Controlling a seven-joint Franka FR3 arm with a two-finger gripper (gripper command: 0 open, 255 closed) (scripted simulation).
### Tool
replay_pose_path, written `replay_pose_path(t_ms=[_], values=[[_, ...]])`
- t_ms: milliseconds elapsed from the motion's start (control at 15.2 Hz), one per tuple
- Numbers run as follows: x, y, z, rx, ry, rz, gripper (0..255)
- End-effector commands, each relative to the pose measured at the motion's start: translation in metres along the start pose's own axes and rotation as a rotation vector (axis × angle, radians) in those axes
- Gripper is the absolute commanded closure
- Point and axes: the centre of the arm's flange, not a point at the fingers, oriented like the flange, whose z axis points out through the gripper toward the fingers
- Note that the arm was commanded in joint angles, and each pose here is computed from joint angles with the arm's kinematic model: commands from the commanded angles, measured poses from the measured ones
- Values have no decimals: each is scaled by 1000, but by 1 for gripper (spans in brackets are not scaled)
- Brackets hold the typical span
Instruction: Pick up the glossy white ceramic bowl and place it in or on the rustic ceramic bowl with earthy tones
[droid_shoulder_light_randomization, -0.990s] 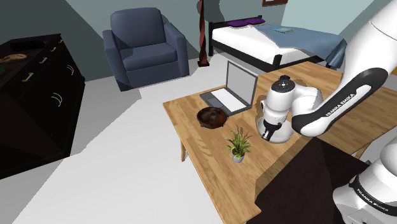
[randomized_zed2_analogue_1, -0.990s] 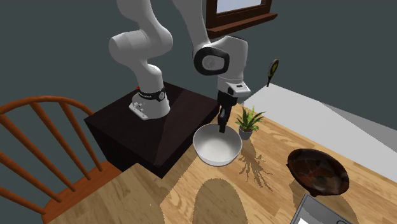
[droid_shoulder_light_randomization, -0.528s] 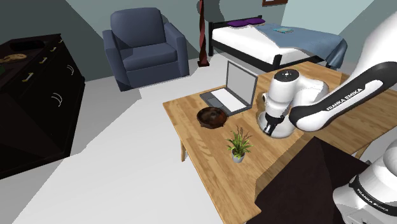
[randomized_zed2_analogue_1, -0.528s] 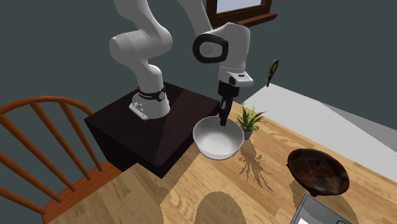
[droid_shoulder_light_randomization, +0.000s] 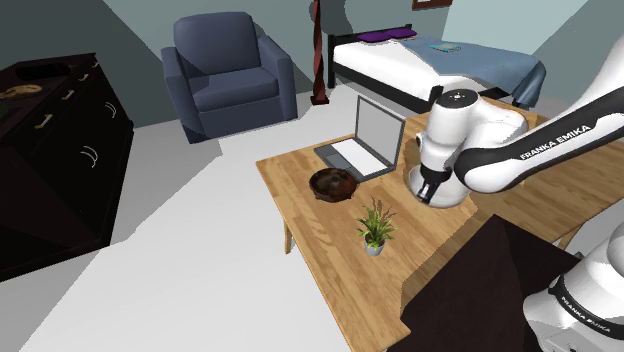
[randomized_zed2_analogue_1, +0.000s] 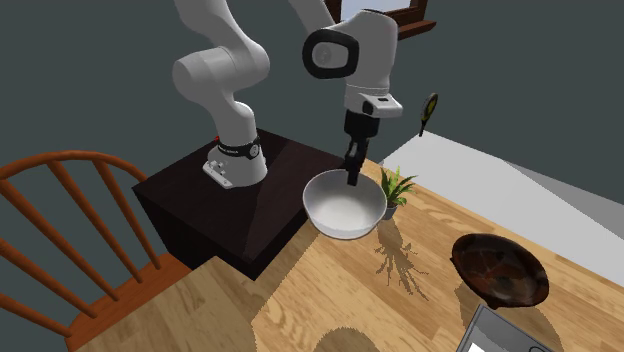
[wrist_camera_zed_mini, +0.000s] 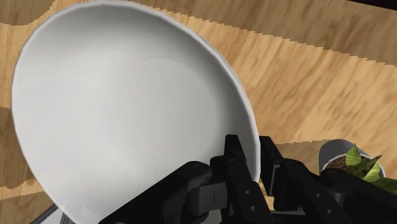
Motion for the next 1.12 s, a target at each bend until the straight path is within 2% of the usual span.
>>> replay_pose_path(t_ms=[0, 66, 1056], values=[[0, 2, -11, 1, 0, 0, 255], [0, 3, -13, 1, 0, 0, 255], [195, -29, -30, 1, 0, 0, 255]])
